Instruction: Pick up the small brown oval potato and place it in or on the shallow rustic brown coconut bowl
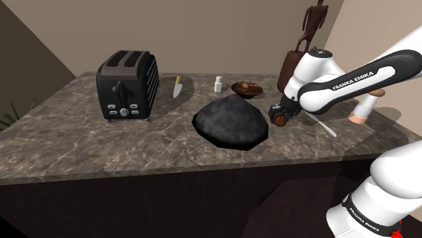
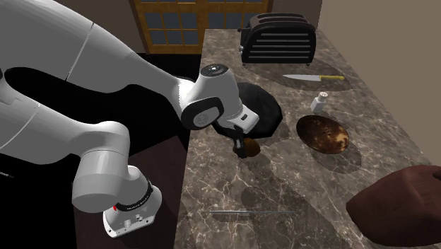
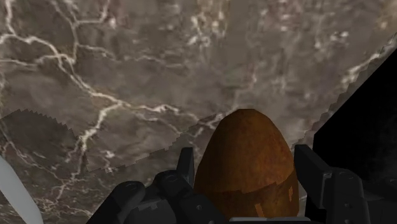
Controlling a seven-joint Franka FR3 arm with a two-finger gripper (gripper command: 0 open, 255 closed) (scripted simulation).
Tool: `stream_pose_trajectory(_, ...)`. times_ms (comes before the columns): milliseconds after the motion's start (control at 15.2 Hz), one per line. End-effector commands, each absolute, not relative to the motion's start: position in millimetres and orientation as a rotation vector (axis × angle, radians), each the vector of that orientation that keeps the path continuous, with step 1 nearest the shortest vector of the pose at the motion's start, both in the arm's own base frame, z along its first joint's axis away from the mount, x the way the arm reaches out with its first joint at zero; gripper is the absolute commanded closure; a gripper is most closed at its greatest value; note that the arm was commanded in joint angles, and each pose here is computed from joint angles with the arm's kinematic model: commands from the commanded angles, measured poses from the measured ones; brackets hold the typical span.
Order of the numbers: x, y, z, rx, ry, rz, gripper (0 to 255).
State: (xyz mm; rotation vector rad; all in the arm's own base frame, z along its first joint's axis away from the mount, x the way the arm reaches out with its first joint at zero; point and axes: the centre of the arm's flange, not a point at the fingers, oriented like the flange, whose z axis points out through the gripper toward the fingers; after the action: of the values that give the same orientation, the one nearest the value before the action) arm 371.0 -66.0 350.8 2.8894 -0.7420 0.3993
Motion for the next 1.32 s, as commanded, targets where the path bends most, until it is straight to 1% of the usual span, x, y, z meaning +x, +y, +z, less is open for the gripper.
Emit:
stream_pose_trajectory(0,370.9,-66.0,350.8,2.889,-0.742,0.399,255)
stream_pose_trajectory(396,371.0,-66.0,350.7,2.889,-0.742,0.399,255)
stream_pose_trajectory(1254,371.0,-66.0,419.3,2.889,-0.742,0.399,255)
